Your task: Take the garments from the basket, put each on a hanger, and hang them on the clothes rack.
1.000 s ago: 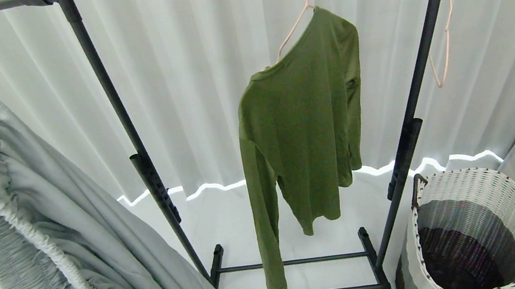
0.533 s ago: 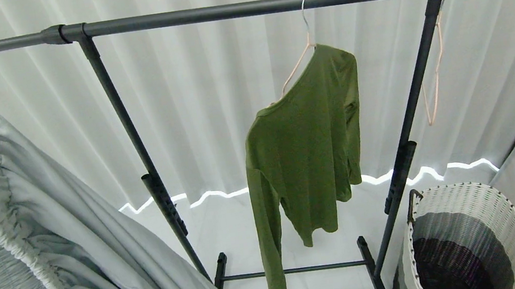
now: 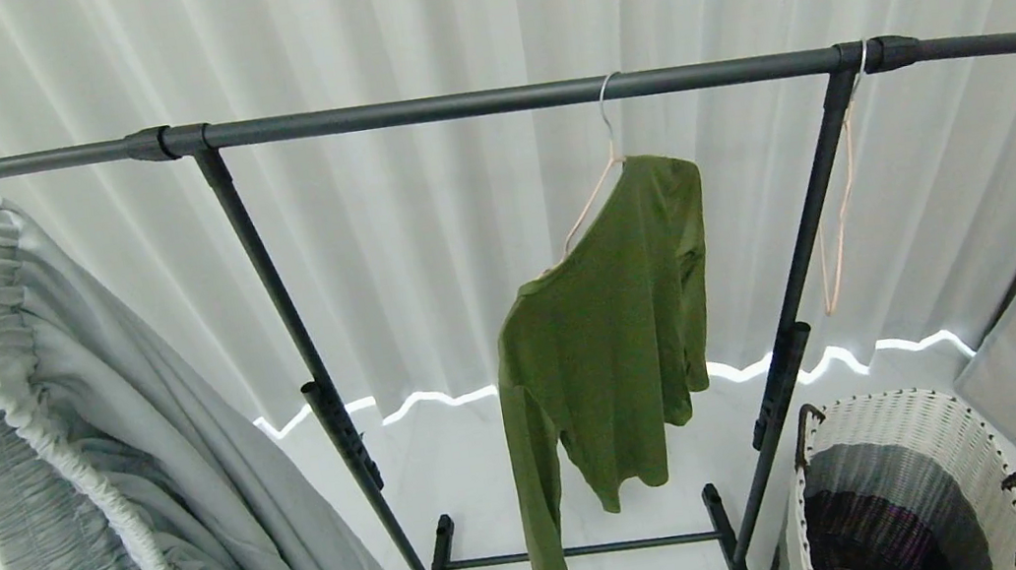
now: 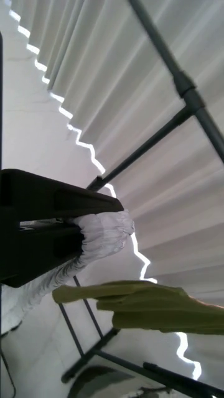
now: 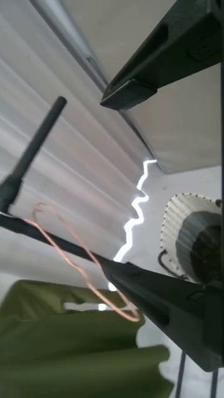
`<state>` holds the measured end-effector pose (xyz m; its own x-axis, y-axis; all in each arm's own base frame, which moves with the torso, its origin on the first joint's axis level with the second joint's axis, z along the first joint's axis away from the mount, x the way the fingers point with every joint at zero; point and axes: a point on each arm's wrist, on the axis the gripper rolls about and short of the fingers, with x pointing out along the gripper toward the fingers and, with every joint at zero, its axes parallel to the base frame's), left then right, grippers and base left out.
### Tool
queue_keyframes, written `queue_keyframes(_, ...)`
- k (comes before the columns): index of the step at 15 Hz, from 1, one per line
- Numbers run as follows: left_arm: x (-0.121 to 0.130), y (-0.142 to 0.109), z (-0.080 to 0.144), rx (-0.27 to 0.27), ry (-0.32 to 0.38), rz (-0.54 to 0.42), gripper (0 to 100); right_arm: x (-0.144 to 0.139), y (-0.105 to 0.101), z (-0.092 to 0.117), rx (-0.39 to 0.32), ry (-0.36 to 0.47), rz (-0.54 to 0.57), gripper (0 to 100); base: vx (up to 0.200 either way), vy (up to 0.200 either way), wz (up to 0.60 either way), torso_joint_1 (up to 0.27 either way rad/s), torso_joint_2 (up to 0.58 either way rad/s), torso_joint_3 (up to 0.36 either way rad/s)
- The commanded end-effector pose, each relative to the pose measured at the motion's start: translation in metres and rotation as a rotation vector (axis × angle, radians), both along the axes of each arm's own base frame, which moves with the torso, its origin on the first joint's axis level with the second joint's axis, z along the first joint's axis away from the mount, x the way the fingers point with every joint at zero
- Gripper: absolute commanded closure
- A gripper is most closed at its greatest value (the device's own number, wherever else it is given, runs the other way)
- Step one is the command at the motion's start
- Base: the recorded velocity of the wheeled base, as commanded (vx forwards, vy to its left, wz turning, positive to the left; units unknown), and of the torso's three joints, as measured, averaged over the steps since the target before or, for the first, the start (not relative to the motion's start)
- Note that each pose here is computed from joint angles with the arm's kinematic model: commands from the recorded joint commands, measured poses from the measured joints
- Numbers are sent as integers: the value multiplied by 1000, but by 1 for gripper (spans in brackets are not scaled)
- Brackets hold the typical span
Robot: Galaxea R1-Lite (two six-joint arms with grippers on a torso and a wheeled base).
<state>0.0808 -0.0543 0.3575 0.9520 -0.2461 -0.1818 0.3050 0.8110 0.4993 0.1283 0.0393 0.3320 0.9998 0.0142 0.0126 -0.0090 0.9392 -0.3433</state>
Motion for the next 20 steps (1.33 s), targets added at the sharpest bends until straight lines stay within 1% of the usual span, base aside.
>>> queue_keyframes(1, -2, 2, -4, 13, -8, -2, 100, 2, 1, -2, 18, 14, 6, 0, 0, 0, 0, 80, -227, -129)
queue_keyframes(4, -1, 1, -4, 8, -9, 4, 100, 3, 1, -7, 10, 53, 2, 0, 0, 0, 0, 41, -92, -46)
queue_keyframes(5, 0, 1, -5, 9, -5, 4, 100, 6, 2, -11, 0, 91, 2, 0, 200, 0, 0, 7, -27, -22)
queue_keyframes(8, 0, 1, -7, 13, 1, 6, 100, 18, 6, -18, 40, 143, -6, 0, 200, 0, 0, 2, -14, 1)
queue_keyframes(9, 0, 1, -7, 12, 2, 6, 100, 21, 8, -19, 44, 153, -7, 0, 200, 0, 0, 12, 2, -2)
queue_keyframes(14, 1, 0, -9, 11, 10, 7, 100, 51, 19, -40, 105, 260, -26, 0, 200, 0, 0, 3, 2, -3)
queue_keyframes(15, 2, -1, -10, 9, 9, 6, 100, 58, 21, -43, 123, 277, -30, 0, 0, 0, 0, 0, 0, 0)
queue_keyframes(16, 3, -2, -12, 1, -2, 4, 100, 63, 23, -47, 135, 299, -36, 0, 0, 0, 0, 0, 0, 0)
queue_keyframes(18, 9, -7, -19, -23, -45, 4, 100, 68, 25, -59, 151, 363, -51, 0, 0, 0, 0, 0, 0, 0)
queue_keyframes(19, 12, -9, -21, -35, -78, 6, 100, 69, 25, -63, 182, 399, -64, 0, 0, 0, 0, 0, 0, 0)
queue_keyframes(20, 14, -10, -21, -37, -91, 6, 100, 68, 25, -65, 205, 419, -76, 0, 0, 0, 0, 0, 0, 0)
